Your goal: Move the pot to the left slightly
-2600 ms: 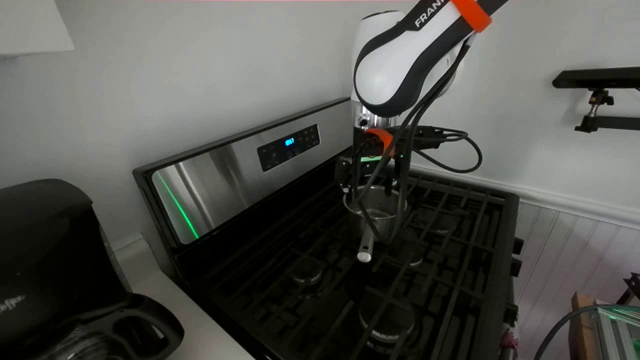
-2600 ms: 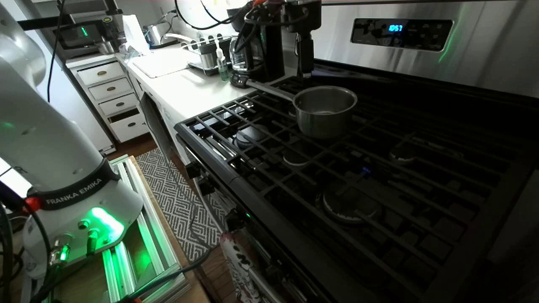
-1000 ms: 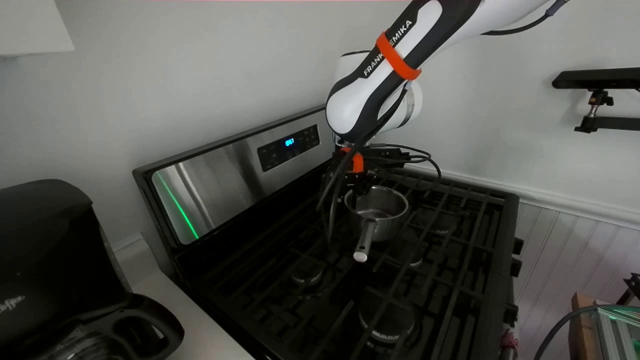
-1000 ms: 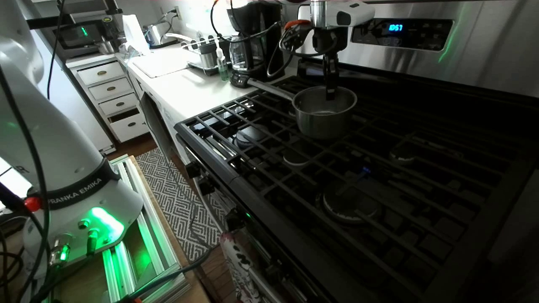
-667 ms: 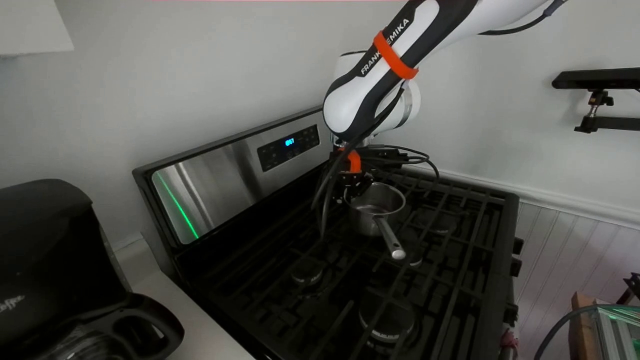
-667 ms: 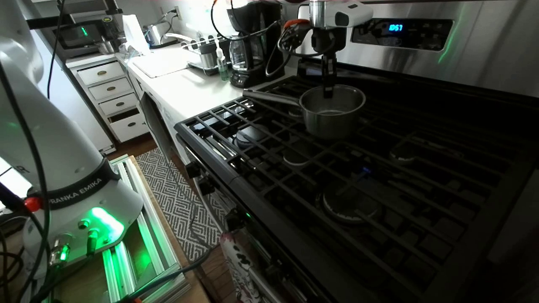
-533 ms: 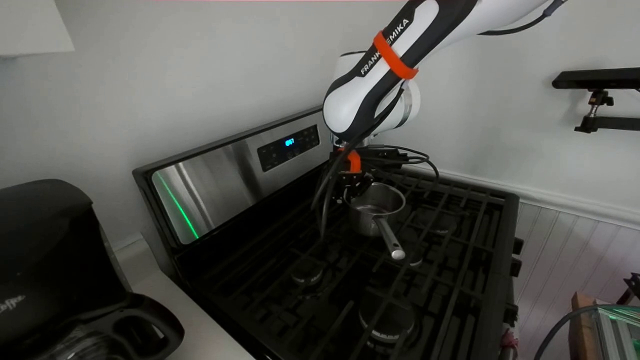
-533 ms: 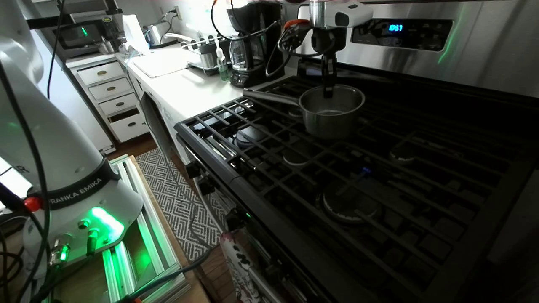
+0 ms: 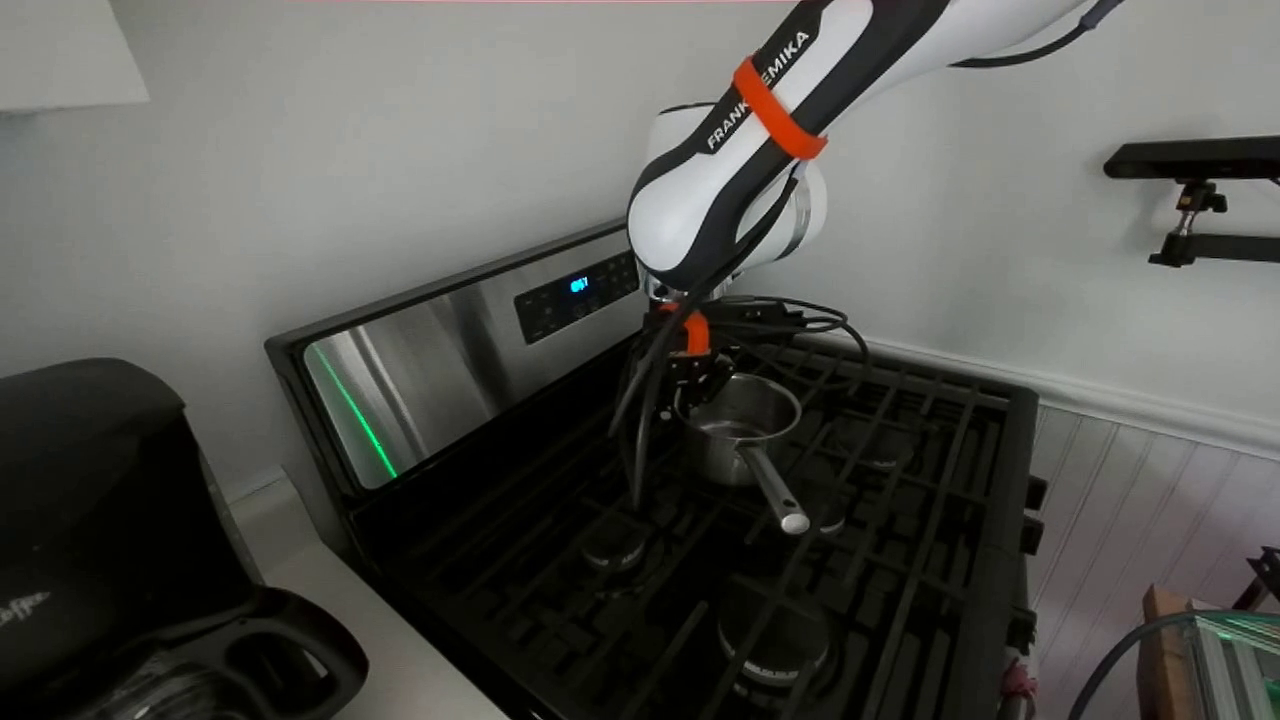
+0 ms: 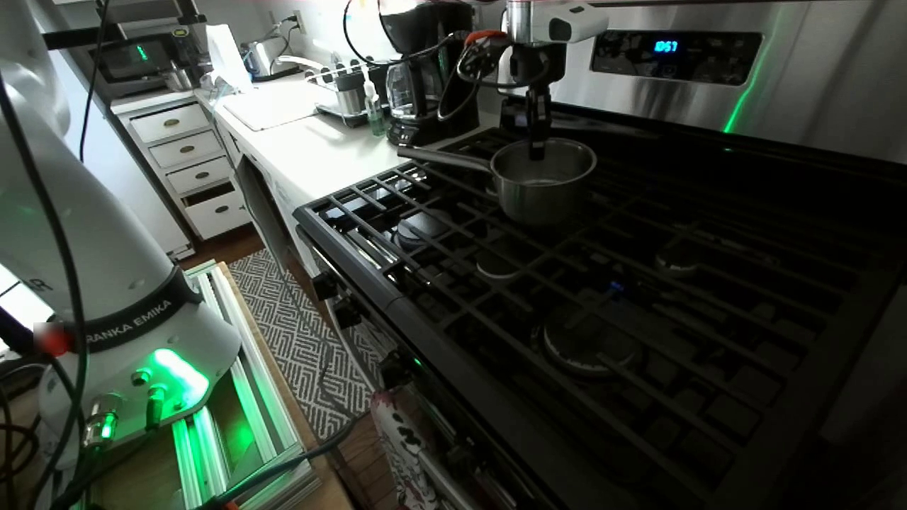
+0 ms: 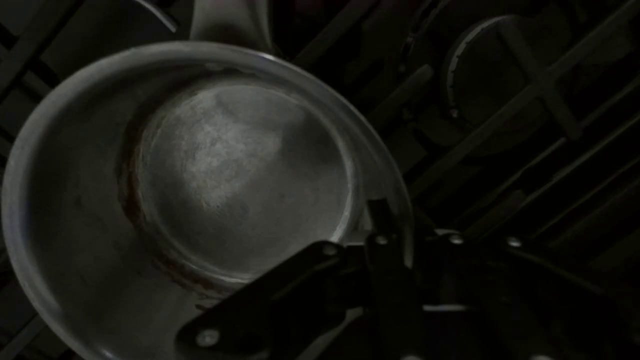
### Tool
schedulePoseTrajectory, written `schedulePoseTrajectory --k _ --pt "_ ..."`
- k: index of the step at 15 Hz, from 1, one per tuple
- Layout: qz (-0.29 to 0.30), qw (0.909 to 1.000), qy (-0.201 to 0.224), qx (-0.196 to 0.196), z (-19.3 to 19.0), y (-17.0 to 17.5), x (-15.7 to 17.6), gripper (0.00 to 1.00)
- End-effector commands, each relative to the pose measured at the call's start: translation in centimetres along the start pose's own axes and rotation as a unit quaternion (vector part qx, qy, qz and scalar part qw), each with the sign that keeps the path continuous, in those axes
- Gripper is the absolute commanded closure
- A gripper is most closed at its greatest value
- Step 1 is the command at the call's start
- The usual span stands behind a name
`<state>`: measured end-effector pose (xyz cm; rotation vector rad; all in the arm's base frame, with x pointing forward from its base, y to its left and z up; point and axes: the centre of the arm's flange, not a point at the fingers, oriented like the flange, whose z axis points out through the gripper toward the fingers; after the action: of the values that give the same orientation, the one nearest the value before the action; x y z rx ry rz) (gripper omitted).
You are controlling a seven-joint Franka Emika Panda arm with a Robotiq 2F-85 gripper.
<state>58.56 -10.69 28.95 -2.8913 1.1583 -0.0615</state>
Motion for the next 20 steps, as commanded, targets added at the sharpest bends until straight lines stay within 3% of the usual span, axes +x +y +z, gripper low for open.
schedulePoseTrajectory --k 1,10,20 --pt "-0.029 0.9995 -0.01 -0.002 -2.1 -3.2 -2.1 0.98" --pt "-0.12 0.9925 -0.02 -0.012 -1.9 -10.7 -7.9 0.98" --pt "-0.161 0.9861 -0.007 -0.039 -0.4 -12.6 -10.0 0.98"
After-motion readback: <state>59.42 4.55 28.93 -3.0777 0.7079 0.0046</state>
